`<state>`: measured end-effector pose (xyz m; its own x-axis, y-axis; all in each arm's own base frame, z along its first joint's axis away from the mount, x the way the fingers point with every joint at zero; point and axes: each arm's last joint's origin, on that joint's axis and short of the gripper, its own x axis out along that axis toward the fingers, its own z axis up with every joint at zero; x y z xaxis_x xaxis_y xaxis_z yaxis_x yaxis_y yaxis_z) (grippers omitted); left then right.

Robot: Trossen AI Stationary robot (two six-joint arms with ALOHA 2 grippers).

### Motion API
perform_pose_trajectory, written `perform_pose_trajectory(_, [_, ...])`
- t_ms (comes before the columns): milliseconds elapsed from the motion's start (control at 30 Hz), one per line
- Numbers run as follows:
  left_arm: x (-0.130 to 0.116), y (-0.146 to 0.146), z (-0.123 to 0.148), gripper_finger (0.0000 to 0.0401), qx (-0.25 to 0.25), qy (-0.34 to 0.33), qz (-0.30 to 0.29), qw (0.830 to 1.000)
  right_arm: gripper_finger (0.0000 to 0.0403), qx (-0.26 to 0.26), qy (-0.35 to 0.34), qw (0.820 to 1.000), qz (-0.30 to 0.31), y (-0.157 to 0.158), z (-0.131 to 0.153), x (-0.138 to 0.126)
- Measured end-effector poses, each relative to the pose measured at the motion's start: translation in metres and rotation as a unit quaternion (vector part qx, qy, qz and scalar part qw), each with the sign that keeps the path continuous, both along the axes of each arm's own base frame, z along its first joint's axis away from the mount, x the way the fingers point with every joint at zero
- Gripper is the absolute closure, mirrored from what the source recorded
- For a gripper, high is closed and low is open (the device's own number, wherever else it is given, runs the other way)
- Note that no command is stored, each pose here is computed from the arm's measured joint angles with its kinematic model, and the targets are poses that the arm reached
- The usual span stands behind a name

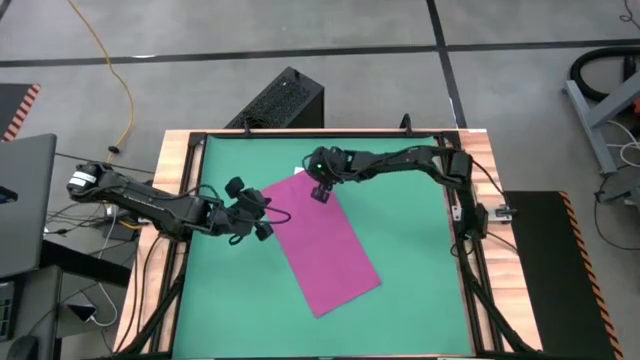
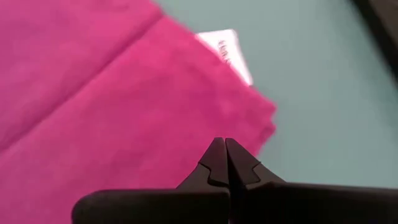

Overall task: Roll towel into tight, uniform cylinder
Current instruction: Roll the pink towel

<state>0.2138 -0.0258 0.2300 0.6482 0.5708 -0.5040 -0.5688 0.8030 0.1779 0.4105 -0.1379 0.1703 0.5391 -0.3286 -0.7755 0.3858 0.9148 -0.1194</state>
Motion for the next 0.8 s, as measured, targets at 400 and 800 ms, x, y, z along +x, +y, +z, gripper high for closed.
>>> perform_pose_trajectory(400, [-0.001, 0.0, -0.001, 0.0401, -0.004, 0.002, 0.003, 1.0, 0.0402, 0.055, 0.02, 0.998, 0.031, -0.025, -0.006, 0.004])
perform_pose_trajectory(800, [-0.002, 0.0, -0.002, 0.0401, -0.001, 0.008, 0.004, 1.0, 0.0403, 0.082, 0.088, 0.993, -0.002, -0.031, -0.019, -0.006])
